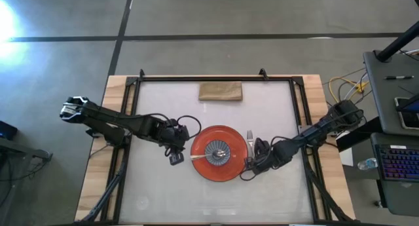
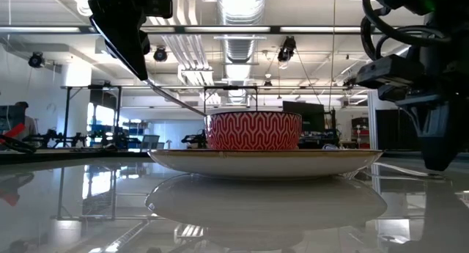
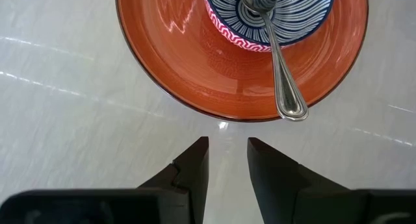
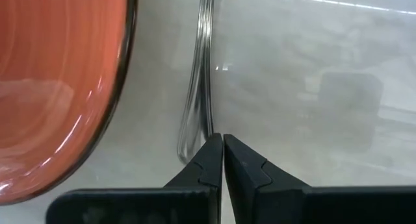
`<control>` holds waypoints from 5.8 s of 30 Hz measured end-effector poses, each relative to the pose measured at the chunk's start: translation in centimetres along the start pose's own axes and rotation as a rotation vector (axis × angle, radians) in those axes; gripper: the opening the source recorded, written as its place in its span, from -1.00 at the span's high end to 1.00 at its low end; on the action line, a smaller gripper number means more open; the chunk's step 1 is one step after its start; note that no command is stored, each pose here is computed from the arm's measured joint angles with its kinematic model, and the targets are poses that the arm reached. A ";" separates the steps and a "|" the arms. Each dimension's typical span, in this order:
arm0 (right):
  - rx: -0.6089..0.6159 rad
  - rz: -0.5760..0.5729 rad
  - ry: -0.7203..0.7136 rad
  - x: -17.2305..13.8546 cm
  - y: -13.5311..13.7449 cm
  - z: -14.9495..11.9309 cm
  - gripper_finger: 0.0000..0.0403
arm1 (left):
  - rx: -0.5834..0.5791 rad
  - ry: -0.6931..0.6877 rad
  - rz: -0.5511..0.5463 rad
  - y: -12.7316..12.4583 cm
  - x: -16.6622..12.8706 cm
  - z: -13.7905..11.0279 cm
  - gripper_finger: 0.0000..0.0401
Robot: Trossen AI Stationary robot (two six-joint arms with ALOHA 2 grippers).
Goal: Set table place
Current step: Move the fork from the middle right to the right side of the orange plate, then return to Home Position
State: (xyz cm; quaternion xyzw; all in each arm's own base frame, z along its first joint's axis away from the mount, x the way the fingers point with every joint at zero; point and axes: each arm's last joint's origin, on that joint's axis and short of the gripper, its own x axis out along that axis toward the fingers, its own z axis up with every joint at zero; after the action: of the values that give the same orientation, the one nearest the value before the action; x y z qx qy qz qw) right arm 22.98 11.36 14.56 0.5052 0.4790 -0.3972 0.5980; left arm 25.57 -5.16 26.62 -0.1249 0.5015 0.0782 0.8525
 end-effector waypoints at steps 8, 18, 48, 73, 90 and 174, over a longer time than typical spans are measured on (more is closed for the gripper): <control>-0.012 -0.009 0.016 0.4 0.0 -0.3 0.96 | 0.000 0.000 0.000 0.0 0.0 0.0 0.55; -0.015 0.010 0.022 0.6 0.2 -0.5 0.96 | -0.003 0.000 0.001 0.0 0.0 0.0 0.55; -0.952 1.037 -0.744 -26.9 4.1 -2.8 0.96 | 0.396 -0.714 -0.701 -2.1 -15.1 3.6 0.55; -0.981 1.438 -0.935 -14.5 -12.5 8.8 0.96 | 0.119 -1.196 -0.566 7.7 -5.8 -10.5 0.55; -0.909 1.391 -1.043 -8.1 -14.1 9.1 0.96 | -0.073 -1.175 -0.602 9.6 -1.1 -15.6 0.55; -0.892 1.339 -0.961 -7.3 -13.7 9.2 0.96 | -0.115 -0.929 -0.515 9.5 1.8 -15.2 0.55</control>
State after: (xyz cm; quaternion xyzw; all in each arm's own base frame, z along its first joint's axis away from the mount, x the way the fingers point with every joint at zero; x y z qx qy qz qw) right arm 9.79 -0.16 18.93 0.1813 -0.1019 0.0840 0.9745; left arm 11.31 -0.53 16.71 -0.2426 0.0194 -0.0590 0.9681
